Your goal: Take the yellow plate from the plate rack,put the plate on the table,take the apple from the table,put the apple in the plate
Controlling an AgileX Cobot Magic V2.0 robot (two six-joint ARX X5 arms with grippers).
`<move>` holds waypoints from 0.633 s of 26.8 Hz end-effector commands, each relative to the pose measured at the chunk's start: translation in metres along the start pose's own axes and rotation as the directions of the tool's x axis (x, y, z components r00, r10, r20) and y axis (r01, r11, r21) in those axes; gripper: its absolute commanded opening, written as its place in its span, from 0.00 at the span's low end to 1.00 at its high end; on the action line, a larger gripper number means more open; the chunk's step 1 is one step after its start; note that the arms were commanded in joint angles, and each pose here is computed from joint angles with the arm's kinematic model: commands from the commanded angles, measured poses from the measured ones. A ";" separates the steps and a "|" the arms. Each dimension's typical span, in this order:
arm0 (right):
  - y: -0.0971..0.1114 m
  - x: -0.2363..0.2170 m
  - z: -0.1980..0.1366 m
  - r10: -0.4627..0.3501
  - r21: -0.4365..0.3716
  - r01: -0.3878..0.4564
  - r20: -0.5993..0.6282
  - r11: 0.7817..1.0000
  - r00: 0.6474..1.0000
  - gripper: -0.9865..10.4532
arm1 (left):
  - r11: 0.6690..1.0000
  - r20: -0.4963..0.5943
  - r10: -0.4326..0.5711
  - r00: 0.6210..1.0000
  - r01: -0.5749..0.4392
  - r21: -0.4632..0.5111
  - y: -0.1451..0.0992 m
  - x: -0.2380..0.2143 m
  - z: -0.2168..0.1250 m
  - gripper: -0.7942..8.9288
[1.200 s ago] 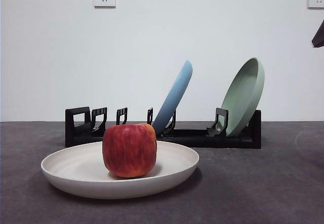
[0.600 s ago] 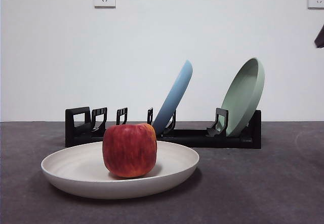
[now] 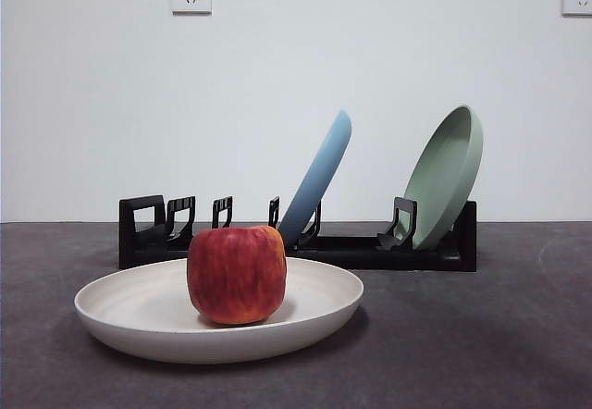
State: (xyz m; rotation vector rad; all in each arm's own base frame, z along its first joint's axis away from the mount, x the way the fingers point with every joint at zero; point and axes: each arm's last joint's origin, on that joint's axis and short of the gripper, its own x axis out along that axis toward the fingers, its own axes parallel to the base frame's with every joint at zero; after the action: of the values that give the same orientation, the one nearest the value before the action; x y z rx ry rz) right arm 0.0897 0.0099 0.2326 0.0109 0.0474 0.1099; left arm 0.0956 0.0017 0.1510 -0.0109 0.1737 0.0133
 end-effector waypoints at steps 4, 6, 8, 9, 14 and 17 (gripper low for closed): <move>-0.001 0.006 -0.036 -0.002 -0.035 0.001 -0.029 0.999 1.000 0.07 | 1.000 -0.009 0.007 1.000 -0.007 0.001 0.000 0.001 -0.004 0.08; -0.001 0.008 -0.047 -0.002 -0.034 0.000 -0.054 0.999 0.999 0.07 | 1.000 -0.009 0.007 1.000 -0.006 0.001 0.000 0.001 -0.004 0.08; -0.001 0.009 -0.055 -0.002 -0.034 0.000 -0.068 0.999 0.998 0.07 | 1.000 -0.009 0.007 1.000 -0.006 0.001 0.000 0.001 -0.004 0.08; -0.001 0.009 -0.058 -0.002 -0.034 0.000 -0.071 0.999 0.997 0.07 | 1.000 -0.009 0.007 1.000 -0.007 0.001 0.000 0.001 -0.004 0.08; -0.001 0.009 -0.072 -0.002 -0.034 0.000 -0.066 0.999 0.998 0.07 | 1.000 -0.009 0.007 1.000 -0.006 0.001 0.000 0.001 -0.004 0.08; -0.001 0.010 -0.078 -0.002 -0.033 0.000 -0.074 0.999 0.997 0.07 | 1.000 -0.008 0.006 1.000 -0.006 0.001 0.000 0.001 -0.004 0.08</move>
State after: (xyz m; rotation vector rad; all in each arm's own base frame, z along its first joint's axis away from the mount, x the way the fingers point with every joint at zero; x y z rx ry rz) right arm 0.0952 0.0104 0.1579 -0.0222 0.1175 0.1103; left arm 0.0956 0.0017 0.1510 -0.0109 0.1737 0.0133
